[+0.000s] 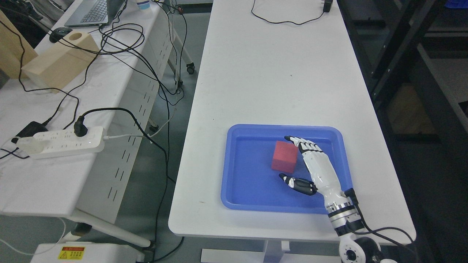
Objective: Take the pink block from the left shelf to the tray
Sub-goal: 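Open the right hand and release the pink cube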
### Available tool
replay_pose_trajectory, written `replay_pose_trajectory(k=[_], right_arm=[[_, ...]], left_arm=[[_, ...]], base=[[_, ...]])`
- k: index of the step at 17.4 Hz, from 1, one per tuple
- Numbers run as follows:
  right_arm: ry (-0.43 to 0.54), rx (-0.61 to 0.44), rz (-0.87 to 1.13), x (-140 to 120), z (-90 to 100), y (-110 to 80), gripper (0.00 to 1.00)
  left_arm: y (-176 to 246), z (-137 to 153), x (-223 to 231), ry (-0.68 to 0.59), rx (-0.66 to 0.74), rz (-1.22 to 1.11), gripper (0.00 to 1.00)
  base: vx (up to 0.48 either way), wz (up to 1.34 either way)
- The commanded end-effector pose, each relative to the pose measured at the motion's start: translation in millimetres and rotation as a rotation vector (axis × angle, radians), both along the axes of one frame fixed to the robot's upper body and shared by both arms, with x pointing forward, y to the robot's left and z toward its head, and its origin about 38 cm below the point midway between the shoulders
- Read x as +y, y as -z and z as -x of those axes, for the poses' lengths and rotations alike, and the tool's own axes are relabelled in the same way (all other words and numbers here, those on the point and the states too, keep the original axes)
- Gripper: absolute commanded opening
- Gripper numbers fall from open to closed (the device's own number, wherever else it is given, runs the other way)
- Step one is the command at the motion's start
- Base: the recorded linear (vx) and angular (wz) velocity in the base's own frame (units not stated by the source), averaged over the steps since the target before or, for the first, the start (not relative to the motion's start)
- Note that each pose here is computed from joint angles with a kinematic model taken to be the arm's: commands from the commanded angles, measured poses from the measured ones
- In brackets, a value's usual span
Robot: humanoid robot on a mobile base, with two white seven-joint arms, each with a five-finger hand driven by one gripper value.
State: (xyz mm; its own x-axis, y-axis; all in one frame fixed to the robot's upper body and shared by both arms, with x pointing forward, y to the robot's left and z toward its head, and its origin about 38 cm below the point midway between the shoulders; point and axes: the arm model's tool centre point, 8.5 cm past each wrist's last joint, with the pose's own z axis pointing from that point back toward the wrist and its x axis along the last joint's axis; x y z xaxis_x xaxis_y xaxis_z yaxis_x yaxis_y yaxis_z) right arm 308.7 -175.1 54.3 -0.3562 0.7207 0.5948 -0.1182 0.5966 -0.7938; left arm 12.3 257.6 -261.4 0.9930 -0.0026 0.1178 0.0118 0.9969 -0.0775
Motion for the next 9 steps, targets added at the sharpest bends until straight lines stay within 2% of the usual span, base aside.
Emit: replay_pose_trajectory(k=[1,4,9], right_arm=[[0.065,0.105,-0.404,-68,-6.6,-9.0,0.91],[0.106,0.132,-0.504,-84,-7.2,-9.1,0.98],[0.135,0.141,-0.583,-90,-6.1,-7.9,0.99]], left_arm=[[-1,7,11,0.0,0.002,-0.016,1.0],[-1,7,11,0.0,0.002,-0.016,1.0],[-1,7,11,0.0,0.002,-0.016,1.0]], base=[[-0.014,0.0],[-0.021,0.0],[-0.063,0.0]])
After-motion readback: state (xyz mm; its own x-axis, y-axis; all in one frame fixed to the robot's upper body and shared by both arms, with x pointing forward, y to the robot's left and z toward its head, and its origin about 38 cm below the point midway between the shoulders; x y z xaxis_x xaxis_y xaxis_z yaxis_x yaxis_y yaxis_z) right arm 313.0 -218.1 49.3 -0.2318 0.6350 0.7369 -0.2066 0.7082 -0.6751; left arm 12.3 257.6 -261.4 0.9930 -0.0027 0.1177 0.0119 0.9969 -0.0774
